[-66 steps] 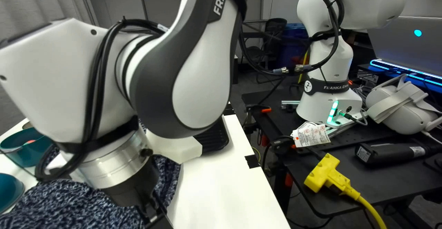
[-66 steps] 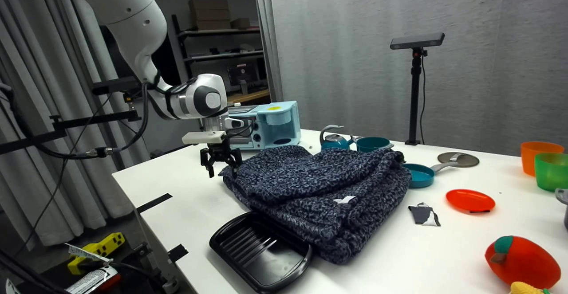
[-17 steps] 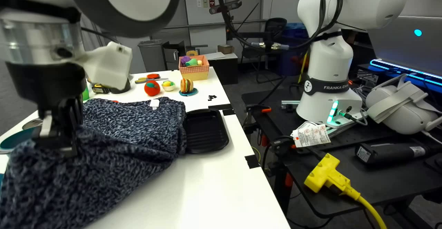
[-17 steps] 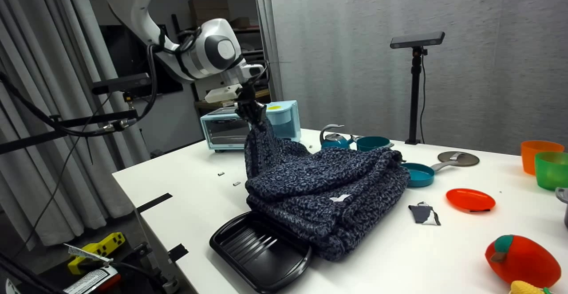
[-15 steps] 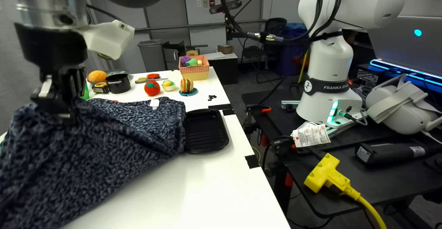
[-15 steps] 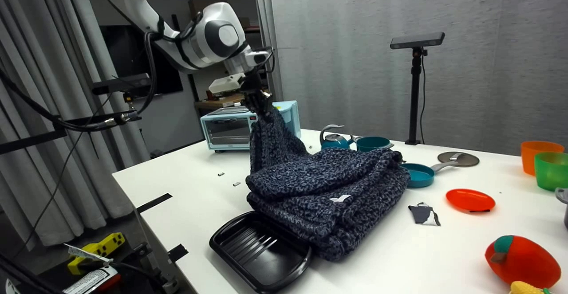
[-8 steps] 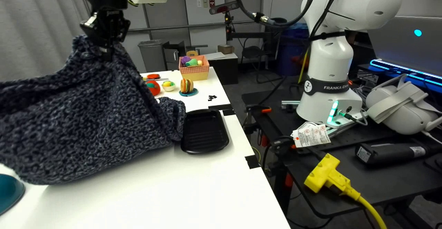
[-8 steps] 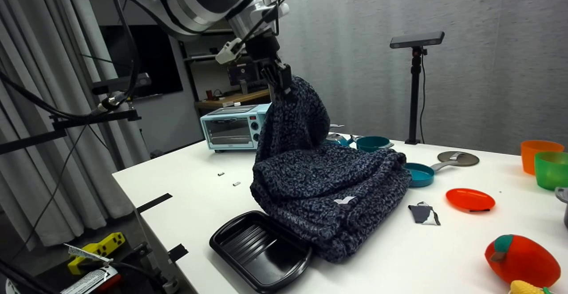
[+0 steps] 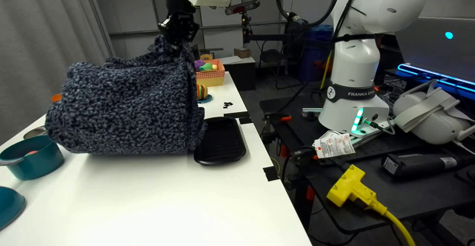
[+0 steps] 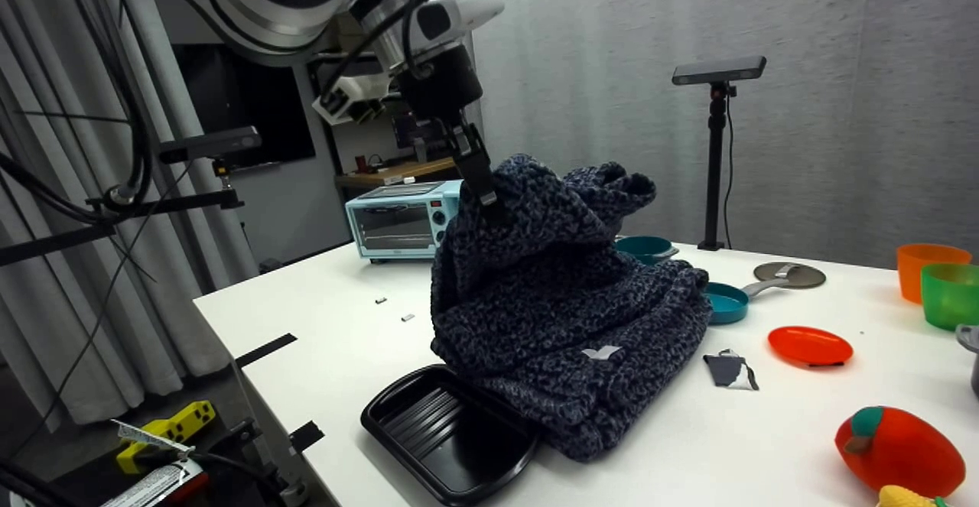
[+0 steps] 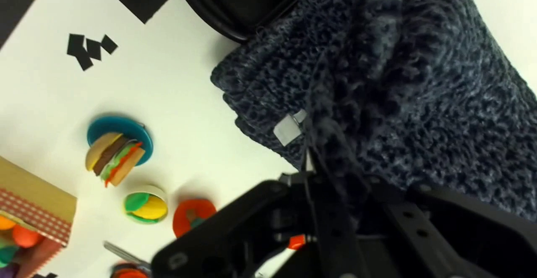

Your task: Fold the grey blanket once

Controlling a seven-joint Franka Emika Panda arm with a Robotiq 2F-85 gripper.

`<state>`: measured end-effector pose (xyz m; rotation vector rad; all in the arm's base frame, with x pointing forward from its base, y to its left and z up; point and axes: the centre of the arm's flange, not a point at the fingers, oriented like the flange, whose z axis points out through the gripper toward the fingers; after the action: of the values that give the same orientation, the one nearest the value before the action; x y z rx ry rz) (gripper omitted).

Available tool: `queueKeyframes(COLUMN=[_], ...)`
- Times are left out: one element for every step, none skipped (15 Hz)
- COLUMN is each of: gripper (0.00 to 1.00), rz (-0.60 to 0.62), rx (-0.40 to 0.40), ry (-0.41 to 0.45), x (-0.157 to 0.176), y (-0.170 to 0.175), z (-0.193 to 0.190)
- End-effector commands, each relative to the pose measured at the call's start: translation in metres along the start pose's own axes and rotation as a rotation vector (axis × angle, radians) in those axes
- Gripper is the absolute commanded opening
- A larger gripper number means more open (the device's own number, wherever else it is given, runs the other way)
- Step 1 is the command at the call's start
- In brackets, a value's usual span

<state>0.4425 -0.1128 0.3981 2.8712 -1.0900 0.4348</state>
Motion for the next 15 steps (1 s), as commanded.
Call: queueKeyframes(gripper=[0.38, 0.44, 0.52, 0.59, 0.66, 0.75, 0.81, 0.90, 0.96, 0.99, 1.00, 1.00, 1.00, 1.00, 1.00], rz=[0.073, 0.068, 0.058, 0.053, 0.051, 0.046, 0.039, 0.029, 0.017, 0.008, 0.000, -0.008, -0.022, -0.039, -0.065], rx=[0.033, 0.030, 0.025, 0.016, 0.009, 0.009, 0.003, -0.002, -0.011, -0.016, -0.016, -0.018, -0.015, -0.012, -0.004], ry=[-0.007, -0.004, 0.002, 0.008, 0.017, 0.027, 0.041, 0.053, 0.066, 0.080, 0.089, 0.099, 0.111, 0.120, 0.129], x=[-0.019, -0.021, -0.022, -0.023, -0.023, -0.023, -0.023, -0.022, -0.021, -0.021, -0.021, -0.020, -0.019, -0.018, -0.018], y=[0.036, 0.040, 0.045, 0.049, 0.052, 0.055, 0.058, 0.060, 0.063, 0.065, 0.066, 0.068, 0.068, 0.069, 0.070], z=[-0.010, -0.009, -0.009, -0.009, -0.009, -0.010, -0.010, -0.011, -0.011, -0.012, -0.012, -0.012, -0.012, -0.012, -0.012])
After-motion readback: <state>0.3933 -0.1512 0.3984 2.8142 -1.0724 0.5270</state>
